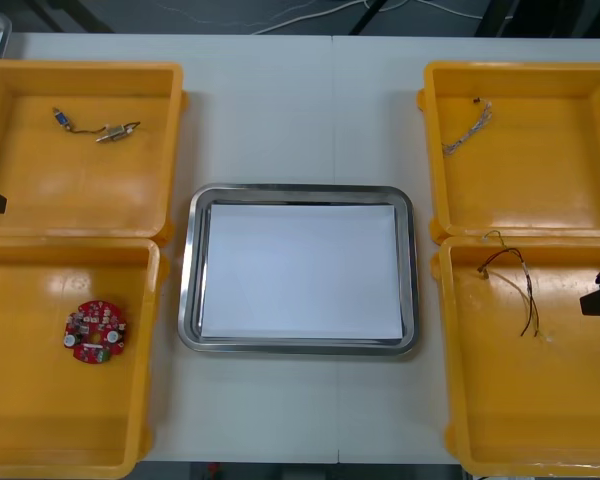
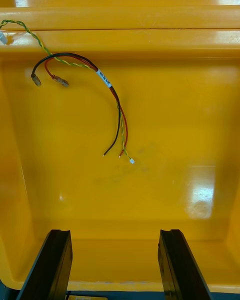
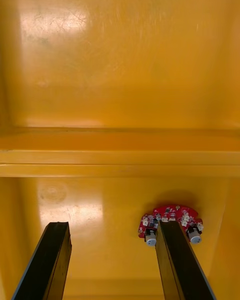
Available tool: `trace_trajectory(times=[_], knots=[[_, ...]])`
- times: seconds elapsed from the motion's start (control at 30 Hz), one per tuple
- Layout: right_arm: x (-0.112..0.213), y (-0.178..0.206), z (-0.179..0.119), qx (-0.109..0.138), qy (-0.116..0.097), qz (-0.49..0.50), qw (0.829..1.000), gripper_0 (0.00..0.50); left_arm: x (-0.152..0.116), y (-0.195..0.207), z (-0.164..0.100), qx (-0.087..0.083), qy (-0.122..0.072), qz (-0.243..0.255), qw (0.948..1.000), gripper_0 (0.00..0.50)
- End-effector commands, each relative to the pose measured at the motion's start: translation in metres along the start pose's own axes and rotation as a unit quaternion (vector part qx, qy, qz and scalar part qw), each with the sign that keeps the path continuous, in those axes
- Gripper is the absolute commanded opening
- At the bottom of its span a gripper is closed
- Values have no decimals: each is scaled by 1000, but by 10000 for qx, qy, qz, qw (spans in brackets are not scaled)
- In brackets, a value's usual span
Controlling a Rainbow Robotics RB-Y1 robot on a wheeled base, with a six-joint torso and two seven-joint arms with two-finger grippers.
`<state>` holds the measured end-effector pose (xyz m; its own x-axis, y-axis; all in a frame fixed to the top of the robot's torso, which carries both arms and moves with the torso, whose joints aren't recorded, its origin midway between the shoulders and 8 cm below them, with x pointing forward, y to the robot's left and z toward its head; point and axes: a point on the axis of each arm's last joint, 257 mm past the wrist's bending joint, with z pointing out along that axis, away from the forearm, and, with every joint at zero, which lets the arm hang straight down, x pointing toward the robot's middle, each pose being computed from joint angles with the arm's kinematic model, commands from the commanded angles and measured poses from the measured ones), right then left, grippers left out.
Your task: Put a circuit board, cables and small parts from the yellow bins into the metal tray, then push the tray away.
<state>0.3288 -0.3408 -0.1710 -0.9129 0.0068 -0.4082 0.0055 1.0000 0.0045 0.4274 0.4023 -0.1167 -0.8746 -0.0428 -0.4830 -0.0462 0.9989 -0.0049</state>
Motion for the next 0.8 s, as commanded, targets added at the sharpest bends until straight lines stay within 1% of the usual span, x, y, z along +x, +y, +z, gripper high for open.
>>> trace_trajectory(times=[0.03, 0.8], knots=[[-8, -7, -10, 137, -158, -58, 9998, 500, -3, 20, -16, -307, -125, -419, 9986, 500], [-8, -7, -10, 137, -158, -58, 9998, 500, -3, 20, -16, -307, -125, -419, 9986, 500]])
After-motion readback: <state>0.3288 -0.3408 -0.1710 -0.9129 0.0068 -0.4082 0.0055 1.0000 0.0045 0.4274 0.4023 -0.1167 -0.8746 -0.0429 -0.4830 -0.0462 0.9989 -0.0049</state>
